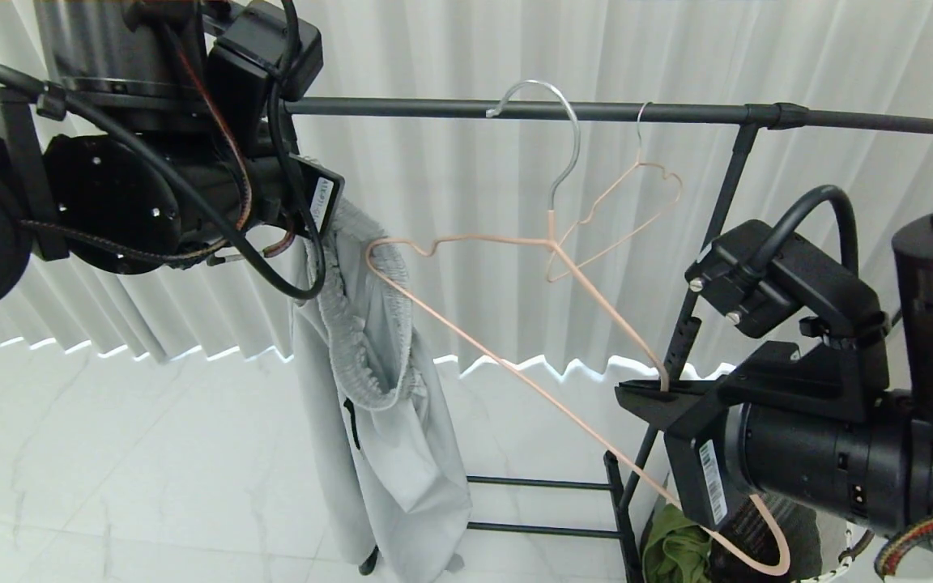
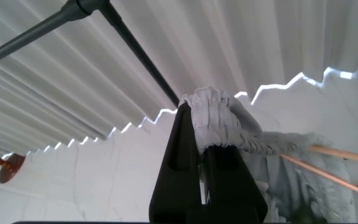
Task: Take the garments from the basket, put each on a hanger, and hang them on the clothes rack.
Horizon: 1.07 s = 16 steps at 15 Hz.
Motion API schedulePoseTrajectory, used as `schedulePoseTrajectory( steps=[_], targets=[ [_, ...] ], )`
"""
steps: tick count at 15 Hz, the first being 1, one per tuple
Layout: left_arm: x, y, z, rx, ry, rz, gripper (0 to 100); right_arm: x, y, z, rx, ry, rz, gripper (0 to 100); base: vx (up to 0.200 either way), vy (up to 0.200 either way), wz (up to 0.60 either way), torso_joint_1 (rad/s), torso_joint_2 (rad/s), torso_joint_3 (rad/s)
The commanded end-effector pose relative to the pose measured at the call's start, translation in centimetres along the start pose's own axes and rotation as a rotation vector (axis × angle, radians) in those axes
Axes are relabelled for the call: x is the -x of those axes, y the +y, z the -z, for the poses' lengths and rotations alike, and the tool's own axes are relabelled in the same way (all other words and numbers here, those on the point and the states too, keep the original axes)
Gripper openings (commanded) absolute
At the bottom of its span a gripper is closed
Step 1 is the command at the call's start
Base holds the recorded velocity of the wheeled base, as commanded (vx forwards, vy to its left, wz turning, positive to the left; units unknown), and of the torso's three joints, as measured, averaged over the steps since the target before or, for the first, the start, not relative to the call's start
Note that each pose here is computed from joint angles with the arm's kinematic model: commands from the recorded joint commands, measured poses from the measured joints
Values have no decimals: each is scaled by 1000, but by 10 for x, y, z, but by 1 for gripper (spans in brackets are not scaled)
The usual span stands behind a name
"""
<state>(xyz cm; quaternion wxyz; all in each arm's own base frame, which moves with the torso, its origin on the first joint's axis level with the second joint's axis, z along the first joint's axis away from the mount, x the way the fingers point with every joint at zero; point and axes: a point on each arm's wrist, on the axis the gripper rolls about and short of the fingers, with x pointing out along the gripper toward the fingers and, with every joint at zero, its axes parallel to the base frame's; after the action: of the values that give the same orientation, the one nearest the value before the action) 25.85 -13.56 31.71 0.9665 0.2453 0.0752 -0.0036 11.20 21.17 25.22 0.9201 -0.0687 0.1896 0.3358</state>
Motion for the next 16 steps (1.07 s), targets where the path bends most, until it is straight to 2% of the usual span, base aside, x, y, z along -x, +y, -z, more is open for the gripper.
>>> schedulePoseTrajectory(
  steps=[1,5,8,11,14,16],
  targets=[
    [2,-2,-1,5,-6,8,0,4,6,0,-14,-14,-33,0,0,0,0,0,0,0],
    [2,1,-6,15,-21,1,0,5,25,12,-1,24,-101,0,0,0,0,0,0,0],
    [3,0,-4,9,-12,4,0,-3,28,6,-63,-46,-93,0,0,0,0,0,0,0],
    [10,3,1,-14,25,20,0,-4,26,3,-81,-85,-32,0,0,0,0,0,0,0],
    [10,-1,8,-27,45,33,0,-4,27,2,-102,-117,-30,0,0,0,0,0,0,0],
    [8,-5,13,-13,63,44,0,-2,27,4,-106,-130,-39,0,0,0,0,0,0,0]
  ],
)
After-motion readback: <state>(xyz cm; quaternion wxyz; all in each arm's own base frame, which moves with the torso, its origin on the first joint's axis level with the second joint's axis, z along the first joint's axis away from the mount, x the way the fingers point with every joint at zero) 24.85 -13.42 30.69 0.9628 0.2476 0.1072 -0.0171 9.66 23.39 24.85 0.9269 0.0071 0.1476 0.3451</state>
